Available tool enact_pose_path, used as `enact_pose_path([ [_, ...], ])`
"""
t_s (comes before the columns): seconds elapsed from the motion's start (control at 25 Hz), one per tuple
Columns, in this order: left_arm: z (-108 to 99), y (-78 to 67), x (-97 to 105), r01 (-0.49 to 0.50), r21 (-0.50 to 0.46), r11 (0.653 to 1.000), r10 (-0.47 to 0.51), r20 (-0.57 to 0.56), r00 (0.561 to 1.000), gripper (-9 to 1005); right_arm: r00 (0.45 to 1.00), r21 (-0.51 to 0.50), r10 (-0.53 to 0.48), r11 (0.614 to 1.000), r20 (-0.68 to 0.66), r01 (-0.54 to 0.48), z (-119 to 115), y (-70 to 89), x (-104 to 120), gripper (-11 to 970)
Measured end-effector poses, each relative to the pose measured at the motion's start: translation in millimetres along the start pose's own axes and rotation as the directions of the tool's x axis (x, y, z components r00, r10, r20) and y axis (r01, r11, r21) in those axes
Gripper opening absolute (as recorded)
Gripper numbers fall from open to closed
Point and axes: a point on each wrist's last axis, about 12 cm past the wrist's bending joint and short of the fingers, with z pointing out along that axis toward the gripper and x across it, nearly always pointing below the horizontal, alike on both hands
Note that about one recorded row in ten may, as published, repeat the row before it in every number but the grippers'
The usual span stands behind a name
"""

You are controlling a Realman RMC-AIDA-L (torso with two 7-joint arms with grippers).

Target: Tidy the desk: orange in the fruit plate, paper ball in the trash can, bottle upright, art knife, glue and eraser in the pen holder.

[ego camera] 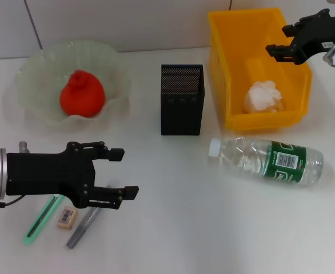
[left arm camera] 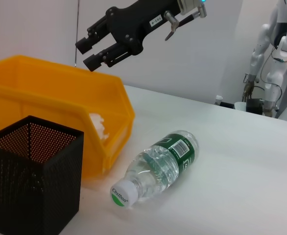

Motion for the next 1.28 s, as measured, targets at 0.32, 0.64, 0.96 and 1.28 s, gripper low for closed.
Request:
enact_pose_path([
  [0.32, 0, -0.2, 1, 0.002, -0.002, 1.000, -0.002, 0.000, 1.000, 861, 0.999, -0.051, -0.035, 0.998, 0.017, 0.036, -22, 8.6, -12, 637],
  [0.64, 0, -0.1, 1, 0.002, -0.002, 1.000, -0.002, -0.001, 1.000, 860, 0.999, -0.082, -0.040, 0.996, 0.002, 0.040, -43, 22.2, -21, 724],
  [0.96, 0, -0.2, 1, -0.002, -0.001, 1.000, 0.002, -0.001, 1.000, 860, 0.996, -0.112, -0.024, 0.994, -0.089, 0.014, -52, 28.9, -15, 801],
  [1.28, 0, -1.5, 2, 0.007, 0.001, 1.000, -0.007, 0.000, 1.000, 860, 0.987, -0.142, -0.038, 0.990, -0.157, 0.016, -55, 43.3, -12, 801],
])
